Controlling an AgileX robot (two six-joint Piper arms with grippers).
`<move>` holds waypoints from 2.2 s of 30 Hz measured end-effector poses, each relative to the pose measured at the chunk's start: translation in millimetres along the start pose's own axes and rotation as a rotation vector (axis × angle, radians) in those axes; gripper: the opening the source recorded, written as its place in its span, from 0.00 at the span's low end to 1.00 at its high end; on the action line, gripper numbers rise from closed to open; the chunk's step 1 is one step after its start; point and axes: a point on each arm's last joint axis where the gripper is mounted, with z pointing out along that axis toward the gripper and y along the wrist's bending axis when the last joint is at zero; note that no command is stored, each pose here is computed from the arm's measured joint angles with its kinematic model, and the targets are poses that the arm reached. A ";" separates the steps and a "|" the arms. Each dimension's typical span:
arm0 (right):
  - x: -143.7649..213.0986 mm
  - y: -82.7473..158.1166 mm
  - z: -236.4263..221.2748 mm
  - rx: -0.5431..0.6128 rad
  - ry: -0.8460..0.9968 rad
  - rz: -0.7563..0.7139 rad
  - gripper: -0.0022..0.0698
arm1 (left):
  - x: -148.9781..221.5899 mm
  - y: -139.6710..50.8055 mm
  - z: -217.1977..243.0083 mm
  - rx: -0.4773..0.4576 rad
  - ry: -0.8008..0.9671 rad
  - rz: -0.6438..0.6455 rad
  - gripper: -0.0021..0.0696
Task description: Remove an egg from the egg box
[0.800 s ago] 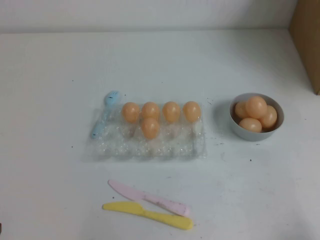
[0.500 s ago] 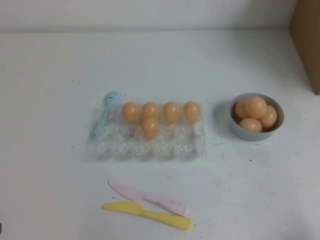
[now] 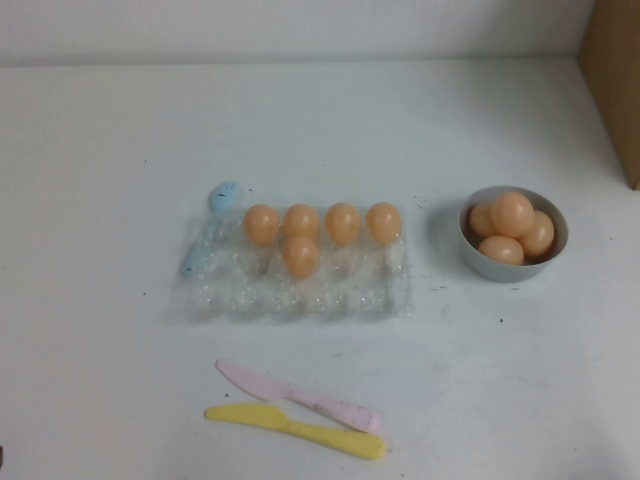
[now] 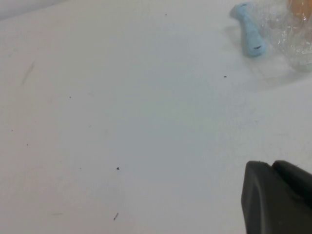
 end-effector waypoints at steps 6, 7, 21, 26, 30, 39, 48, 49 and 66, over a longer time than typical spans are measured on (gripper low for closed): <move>0.0 0.0 0.0 0.000 0.000 0.000 0.01 | -0.2 0.0 0.0 -0.001 -0.003 0.000 0.02; 0.0 0.0 0.0 0.000 0.000 0.000 0.01 | -0.7 0.1 0.0 -0.002 -0.008 -0.002 0.02; 0.0 0.0 0.0 0.000 0.000 0.000 0.01 | -34.5 8.8 -7.2 0.107 -0.412 -0.998 0.02; 0.0 0.0 0.0 0.000 0.000 0.000 0.01 | -38.3 13.3 -9.5 0.088 -0.480 -1.010 0.02; 0.0 0.0 0.0 0.000 0.000 0.000 0.01 | -39.1 14.2 -10.0 0.084 -0.495 -1.012 0.02; 0.0 0.0 0.0 0.000 0.000 0.000 0.01 | -54.7 -1.1 -18.7 0.191 -0.249 -0.806 0.02; 0.0 0.0 0.0 0.000 0.000 0.000 0.01 | -119.0 4.1 -27.9 0.217 -0.010 -0.386 0.02; 0.0 0.0 0.0 0.000 0.000 0.000 0.01 | -128.5 6.1 -25.9 0.216 0.026 -0.343 0.02; 0.0 0.0 0.0 0.000 0.000 0.000 0.01 | -253.5 2.0 86.1 0.485 0.600 0.199 0.02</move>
